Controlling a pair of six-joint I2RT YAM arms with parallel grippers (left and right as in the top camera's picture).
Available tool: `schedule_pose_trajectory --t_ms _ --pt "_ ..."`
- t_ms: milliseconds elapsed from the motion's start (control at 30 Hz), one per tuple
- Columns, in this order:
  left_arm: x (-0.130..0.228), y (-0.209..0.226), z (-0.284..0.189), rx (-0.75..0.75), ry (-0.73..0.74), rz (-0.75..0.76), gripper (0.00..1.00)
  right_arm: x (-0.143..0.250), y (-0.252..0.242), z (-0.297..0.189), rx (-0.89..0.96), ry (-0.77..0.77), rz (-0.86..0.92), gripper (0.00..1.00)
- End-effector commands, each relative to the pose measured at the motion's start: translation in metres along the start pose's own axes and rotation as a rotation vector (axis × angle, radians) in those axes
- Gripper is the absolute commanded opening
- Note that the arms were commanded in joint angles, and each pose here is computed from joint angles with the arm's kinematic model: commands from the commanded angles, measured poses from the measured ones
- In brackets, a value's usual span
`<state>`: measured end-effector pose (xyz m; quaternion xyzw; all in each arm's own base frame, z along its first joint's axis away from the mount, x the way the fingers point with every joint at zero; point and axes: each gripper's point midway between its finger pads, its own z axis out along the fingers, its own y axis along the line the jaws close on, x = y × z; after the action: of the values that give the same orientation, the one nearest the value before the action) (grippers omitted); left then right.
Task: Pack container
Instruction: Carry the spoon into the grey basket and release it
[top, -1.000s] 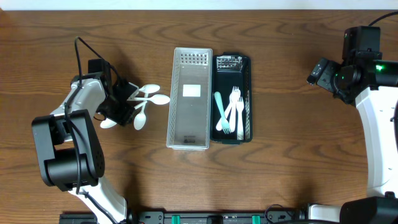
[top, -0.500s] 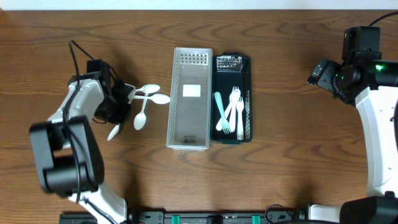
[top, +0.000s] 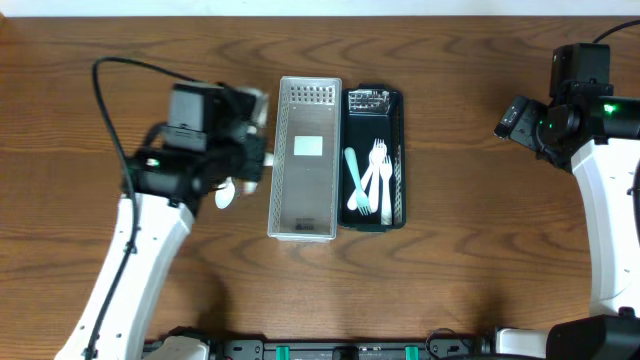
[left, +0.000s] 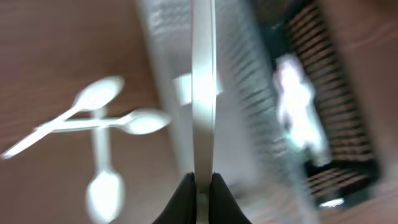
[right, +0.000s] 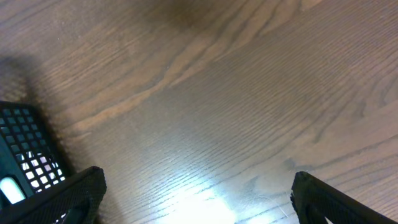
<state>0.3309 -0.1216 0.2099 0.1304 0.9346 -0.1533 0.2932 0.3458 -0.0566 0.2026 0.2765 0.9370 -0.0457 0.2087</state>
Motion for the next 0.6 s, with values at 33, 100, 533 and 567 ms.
schedule_pose_trajectory --t_ms 33,100,533,567 --pt "-0.003 -0.027 0.028 0.032 0.025 -0.209 0.06 0.002 -0.005 0.004 0.015 0.014 -0.007 0.99" --pt "-0.001 -0.033 0.048 0.035 0.056 -0.227 0.06 0.002 -0.005 0.004 0.016 0.016 -0.008 0.99" --pt "0.018 -0.053 0.089 0.152 0.233 -0.256 0.50 0.004 -0.006 0.004 0.019 0.022 -0.010 0.99" --pt "0.013 -0.049 0.078 0.146 0.219 -0.259 0.58 0.004 -0.006 0.004 0.019 0.022 -0.012 0.99"
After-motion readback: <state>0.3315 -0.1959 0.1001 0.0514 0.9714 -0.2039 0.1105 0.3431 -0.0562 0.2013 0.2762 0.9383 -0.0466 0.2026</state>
